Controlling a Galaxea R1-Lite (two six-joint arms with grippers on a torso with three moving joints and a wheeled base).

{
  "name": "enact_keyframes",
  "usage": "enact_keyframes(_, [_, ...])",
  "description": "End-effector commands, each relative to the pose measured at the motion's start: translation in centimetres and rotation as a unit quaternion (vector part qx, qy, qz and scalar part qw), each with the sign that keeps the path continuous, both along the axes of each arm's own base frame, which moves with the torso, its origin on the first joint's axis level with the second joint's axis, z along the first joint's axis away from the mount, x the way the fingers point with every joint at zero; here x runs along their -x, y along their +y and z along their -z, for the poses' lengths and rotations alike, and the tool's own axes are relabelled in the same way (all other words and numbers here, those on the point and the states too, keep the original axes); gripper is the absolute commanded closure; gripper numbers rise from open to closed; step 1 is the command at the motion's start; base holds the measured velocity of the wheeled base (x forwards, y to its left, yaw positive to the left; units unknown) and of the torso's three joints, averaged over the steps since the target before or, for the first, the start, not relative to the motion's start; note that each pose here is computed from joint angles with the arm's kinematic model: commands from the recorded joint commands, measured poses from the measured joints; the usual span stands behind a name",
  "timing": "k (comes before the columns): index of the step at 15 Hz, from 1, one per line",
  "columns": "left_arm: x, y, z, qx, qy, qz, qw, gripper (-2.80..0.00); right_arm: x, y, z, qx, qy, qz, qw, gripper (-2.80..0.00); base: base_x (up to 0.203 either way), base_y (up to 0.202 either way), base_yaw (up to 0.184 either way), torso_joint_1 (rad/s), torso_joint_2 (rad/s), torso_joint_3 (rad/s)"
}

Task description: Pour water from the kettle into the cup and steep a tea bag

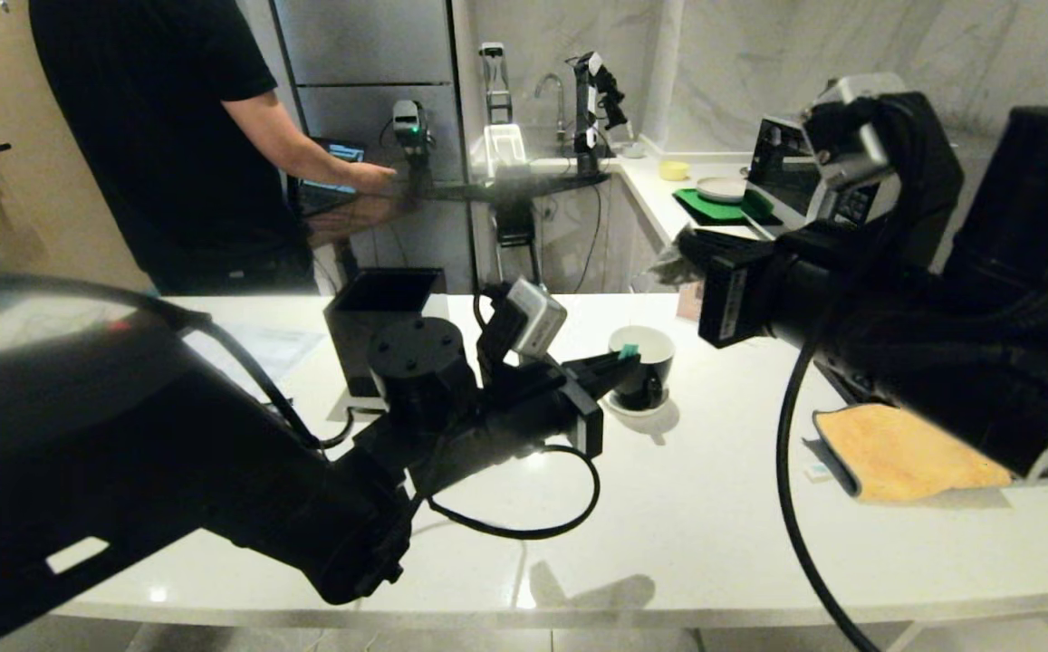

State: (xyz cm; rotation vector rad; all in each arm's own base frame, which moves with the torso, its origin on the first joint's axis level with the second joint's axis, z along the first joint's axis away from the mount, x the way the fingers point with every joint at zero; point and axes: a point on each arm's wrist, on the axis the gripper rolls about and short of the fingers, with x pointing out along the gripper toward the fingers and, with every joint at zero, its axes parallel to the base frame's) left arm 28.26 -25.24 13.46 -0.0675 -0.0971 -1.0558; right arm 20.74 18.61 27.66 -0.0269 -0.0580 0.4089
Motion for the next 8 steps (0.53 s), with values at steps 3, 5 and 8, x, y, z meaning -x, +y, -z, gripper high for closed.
enact_keyframes(3, [0.8, 0.6, 0.1, 0.001, -0.001, 0.001, 1.0000, 0.00, -1.8, -2.3, 1.1, -0.006, 0.020, 0.054, 0.998, 0.00, 0.000, 0.000, 0.000, 0.000, 0.00, 0.000])
enact_keyframes(5, [1.0, 0.8, 0.3, 0.001, 0.000, 0.001, 1.0000, 0.00, -2.0, -2.8, 2.0, -0.008, 0.035, 0.062, 0.997, 0.00, 0.000, 0.000, 0.000, 0.000, 0.00, 0.000])
enact_keyframes(8, [1.0, 0.8, 0.2, 0.002, -0.001, 0.001, 1.0000, 0.00, -1.7, -3.0, 3.7, 0.008, 0.058, 0.062, 0.996, 0.00, 0.000, 0.000, 0.000, 0.000, 0.00, 0.000])
